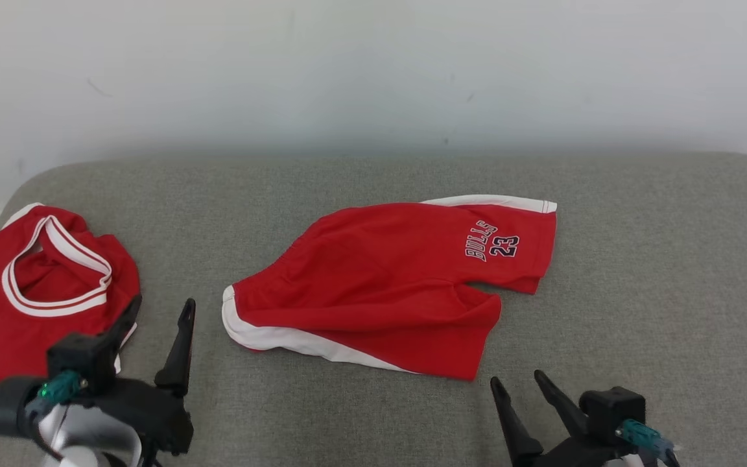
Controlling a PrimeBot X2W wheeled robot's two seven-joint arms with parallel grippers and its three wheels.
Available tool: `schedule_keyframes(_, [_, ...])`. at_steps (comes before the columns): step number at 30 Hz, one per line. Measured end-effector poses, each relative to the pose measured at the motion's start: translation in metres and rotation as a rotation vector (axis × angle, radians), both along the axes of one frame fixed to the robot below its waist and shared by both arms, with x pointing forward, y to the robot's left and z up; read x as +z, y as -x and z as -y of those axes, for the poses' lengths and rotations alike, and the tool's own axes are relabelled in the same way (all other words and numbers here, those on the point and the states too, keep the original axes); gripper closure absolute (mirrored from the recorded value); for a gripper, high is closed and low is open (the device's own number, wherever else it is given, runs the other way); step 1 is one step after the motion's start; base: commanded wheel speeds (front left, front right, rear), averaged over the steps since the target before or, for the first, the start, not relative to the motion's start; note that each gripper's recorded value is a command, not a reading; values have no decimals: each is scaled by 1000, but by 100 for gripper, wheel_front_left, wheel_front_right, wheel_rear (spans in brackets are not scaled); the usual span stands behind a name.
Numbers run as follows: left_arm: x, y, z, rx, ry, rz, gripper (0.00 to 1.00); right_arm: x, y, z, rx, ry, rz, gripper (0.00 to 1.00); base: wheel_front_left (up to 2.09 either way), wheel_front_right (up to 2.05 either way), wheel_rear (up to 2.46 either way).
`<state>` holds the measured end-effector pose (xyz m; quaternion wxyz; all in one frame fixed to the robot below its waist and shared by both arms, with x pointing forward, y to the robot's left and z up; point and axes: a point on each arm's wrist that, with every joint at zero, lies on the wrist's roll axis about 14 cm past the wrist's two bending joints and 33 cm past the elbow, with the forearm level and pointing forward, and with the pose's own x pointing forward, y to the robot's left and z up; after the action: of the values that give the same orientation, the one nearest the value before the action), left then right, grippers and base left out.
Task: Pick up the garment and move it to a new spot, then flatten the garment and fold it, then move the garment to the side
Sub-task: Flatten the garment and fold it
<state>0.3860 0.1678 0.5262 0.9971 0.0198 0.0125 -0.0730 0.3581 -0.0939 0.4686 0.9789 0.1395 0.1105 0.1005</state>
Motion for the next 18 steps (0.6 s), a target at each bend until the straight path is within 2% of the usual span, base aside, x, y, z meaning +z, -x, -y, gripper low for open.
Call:
schedule_keyframes(6, [-23,-31,6,-113,-134,-135,0,-20,-3,-32,136,90,-95,0,0,0,0])
schedule_keyframes(11, [-56,-43,23,-214,-213,-268,0,-24,-19,-34,156,126,-128,0,0,0,0])
schedule_keyframes(18, [-82,-71,23,-231,-328,-370,0,-48,-27,-38,195,166,-223,0,0,0,0])
